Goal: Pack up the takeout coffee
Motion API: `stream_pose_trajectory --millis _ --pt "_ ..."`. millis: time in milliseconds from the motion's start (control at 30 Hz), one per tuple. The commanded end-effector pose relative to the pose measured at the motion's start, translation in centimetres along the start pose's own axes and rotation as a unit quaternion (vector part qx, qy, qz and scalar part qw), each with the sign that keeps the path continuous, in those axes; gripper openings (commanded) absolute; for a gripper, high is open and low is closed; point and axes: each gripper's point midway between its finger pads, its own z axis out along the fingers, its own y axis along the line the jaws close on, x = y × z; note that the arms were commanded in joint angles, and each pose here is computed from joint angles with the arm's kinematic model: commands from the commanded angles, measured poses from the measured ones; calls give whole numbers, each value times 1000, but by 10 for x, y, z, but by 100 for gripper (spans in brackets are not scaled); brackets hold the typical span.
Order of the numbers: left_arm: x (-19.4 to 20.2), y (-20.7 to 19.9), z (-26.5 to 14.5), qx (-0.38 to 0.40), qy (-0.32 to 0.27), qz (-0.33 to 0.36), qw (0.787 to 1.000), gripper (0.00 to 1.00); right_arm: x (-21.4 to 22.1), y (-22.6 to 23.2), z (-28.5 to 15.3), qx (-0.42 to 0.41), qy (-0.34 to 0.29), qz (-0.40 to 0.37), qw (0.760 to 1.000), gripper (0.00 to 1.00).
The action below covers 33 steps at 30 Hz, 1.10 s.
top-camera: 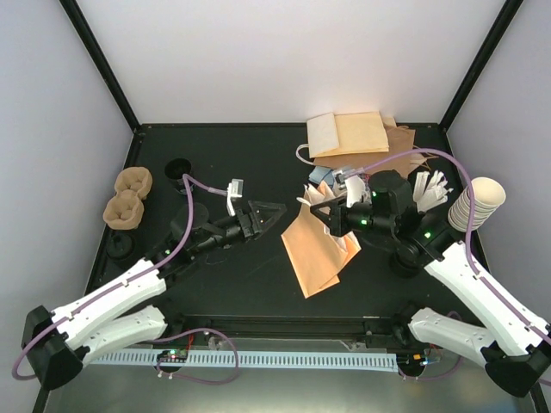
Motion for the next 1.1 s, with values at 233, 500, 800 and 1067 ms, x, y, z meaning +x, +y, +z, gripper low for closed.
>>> stream_pose_trajectory --millis 233,500,800,1067 --pt "-21 -28 20 54 -75 -127 988 74 2 24 4 -38 7 -38 999 2" --pt "-19 -31 28 62 -67 -147 985 71 5 39 11 -63 21 -55 996 2" --pt "-12 -18 32 44 -59 -159 985 42 15 52 17 -89 33 -79 992 2" --pt "-13 -19 27 40 -68 -124 989 2 13 48 14 -73 23 -94 993 7"
